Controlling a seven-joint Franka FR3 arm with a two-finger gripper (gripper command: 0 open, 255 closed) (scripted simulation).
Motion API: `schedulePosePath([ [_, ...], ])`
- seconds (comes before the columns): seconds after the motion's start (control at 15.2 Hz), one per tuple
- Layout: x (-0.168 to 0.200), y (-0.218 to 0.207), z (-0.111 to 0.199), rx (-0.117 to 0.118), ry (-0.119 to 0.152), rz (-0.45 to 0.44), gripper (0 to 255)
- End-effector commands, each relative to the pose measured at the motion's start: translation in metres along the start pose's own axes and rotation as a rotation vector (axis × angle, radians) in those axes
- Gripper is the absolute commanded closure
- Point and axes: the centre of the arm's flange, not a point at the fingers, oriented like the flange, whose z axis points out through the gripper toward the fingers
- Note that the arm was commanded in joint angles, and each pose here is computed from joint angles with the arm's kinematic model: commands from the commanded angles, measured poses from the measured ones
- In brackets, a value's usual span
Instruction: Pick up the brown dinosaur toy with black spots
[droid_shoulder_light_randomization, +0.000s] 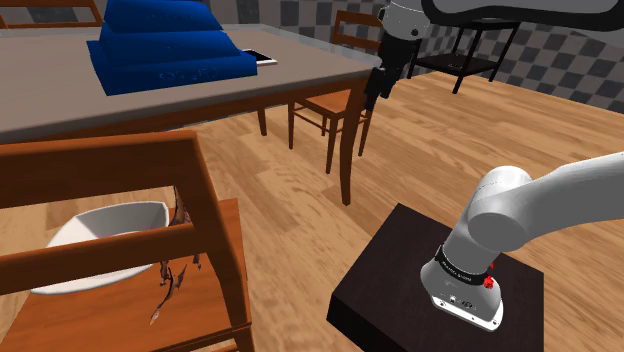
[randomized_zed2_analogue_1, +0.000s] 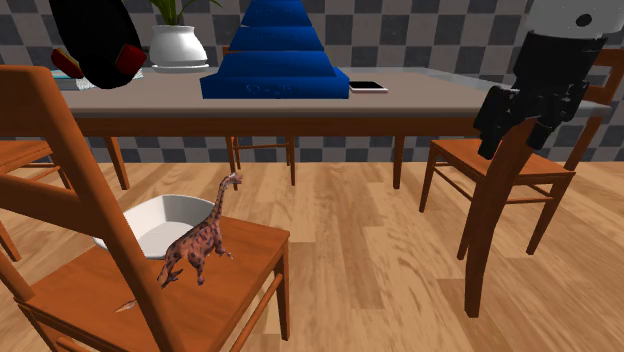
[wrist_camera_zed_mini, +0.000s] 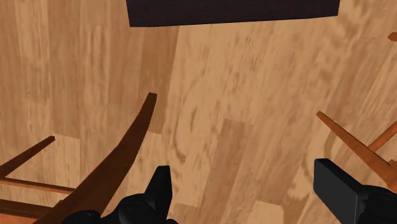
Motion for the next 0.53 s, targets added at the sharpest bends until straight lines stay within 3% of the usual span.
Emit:
schedulePosePath([
  [0.0,0.0,0.0,0.0,0.0,0.0,0.0,0],
  [0.46,0.025,-0.084,0.025,0.012,-0.016,0.044,0],
])
